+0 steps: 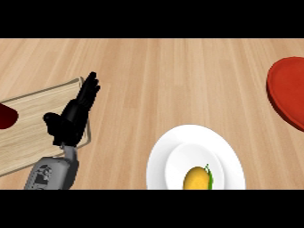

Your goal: Pick the bell pepper from the plate and place it in the bowl

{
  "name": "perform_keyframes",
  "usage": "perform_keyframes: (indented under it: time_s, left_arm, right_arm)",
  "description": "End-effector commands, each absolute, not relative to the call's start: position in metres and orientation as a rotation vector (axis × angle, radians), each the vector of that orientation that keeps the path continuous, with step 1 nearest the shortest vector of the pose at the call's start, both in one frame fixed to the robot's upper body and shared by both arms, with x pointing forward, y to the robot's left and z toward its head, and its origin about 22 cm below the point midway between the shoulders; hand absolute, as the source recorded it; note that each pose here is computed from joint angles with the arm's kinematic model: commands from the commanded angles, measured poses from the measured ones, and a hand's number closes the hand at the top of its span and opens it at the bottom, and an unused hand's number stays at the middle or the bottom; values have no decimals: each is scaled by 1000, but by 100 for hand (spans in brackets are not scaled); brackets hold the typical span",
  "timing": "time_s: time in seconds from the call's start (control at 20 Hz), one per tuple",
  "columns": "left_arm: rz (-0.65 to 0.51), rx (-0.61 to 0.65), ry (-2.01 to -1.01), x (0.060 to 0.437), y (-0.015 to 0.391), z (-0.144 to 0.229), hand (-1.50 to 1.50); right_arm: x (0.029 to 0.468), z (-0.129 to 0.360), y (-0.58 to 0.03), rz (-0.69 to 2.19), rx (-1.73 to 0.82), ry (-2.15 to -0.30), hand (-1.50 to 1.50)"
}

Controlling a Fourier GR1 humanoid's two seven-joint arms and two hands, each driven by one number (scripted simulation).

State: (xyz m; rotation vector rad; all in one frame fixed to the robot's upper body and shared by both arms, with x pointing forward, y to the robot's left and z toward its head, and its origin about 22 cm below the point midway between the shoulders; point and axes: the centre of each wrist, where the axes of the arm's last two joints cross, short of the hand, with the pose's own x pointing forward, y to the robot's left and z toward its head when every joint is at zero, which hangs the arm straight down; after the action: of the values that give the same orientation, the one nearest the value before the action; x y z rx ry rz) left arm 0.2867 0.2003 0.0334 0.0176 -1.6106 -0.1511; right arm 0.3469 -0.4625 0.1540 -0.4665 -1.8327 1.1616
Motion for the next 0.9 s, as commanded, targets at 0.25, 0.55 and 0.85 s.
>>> perform_keyframes:
  time_s: [0.25, 0.55, 0.85]
  left_arm:
    - [-148, 7, -1613, 285, 206, 40, 0]
    - [-141, 20, -1617, 286, 201, 34, 0]
    - [-130, 10, -1628, 277, 199, 33, 0]
  right_arm:
    - [347, 127, -484, 1185, -136, -1751, -150]
    - [367, 138, -467, 965, 7, -1946, -150]
    - [362, 156, -487, 749, 57, -1984, -150]
